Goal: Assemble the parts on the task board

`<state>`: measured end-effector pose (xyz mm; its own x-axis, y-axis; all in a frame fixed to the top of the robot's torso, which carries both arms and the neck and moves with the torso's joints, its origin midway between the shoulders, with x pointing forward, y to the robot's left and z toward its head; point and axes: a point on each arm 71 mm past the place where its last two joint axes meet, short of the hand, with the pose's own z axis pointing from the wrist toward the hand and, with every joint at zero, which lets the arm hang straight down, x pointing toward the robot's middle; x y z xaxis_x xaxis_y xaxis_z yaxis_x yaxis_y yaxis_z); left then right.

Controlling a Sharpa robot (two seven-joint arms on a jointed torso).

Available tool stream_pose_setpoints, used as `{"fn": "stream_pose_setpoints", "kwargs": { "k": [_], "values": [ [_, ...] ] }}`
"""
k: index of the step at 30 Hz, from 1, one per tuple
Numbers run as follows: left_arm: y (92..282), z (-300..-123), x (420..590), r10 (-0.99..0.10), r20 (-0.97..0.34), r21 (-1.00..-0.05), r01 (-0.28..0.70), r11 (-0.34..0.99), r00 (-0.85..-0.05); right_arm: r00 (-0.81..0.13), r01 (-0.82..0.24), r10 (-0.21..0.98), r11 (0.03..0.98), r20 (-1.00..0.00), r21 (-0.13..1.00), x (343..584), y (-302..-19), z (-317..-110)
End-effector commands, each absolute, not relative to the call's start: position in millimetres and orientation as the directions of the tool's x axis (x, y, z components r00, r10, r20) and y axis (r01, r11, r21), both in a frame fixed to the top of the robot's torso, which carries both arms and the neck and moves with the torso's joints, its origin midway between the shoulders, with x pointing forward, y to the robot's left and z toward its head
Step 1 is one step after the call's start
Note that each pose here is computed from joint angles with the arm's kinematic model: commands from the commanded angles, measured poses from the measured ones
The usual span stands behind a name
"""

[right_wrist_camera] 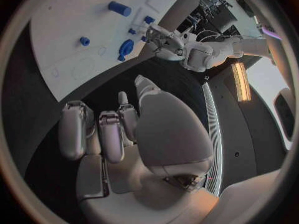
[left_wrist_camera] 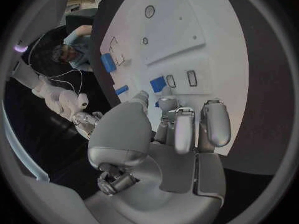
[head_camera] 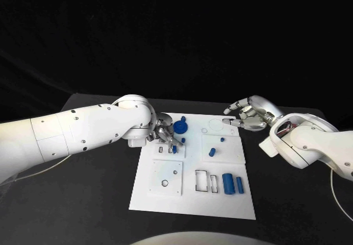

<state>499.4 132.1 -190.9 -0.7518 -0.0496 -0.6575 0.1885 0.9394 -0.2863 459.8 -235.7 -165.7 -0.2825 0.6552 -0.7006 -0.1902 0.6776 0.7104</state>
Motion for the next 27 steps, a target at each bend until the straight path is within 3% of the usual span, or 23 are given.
{"fn": "stream_pose_setpoints", "kwargs": {
  "k": [1,27],
  "values": [
    [129.7,-191.6,497.9,-0.029,-0.645,-0.279,0.199,0.939,-0.764,-0.290,-0.193,0.649,0.681,-0.704,0.707,459.8,-234.3,-166.5],
    [126.2,-195.0,498.1,-0.014,-0.619,-0.276,0.201,0.940,-0.785,-0.291,-0.190,0.648,0.682,-0.704,0.706,459.9,-234.6,-167.8]
  ]
}}
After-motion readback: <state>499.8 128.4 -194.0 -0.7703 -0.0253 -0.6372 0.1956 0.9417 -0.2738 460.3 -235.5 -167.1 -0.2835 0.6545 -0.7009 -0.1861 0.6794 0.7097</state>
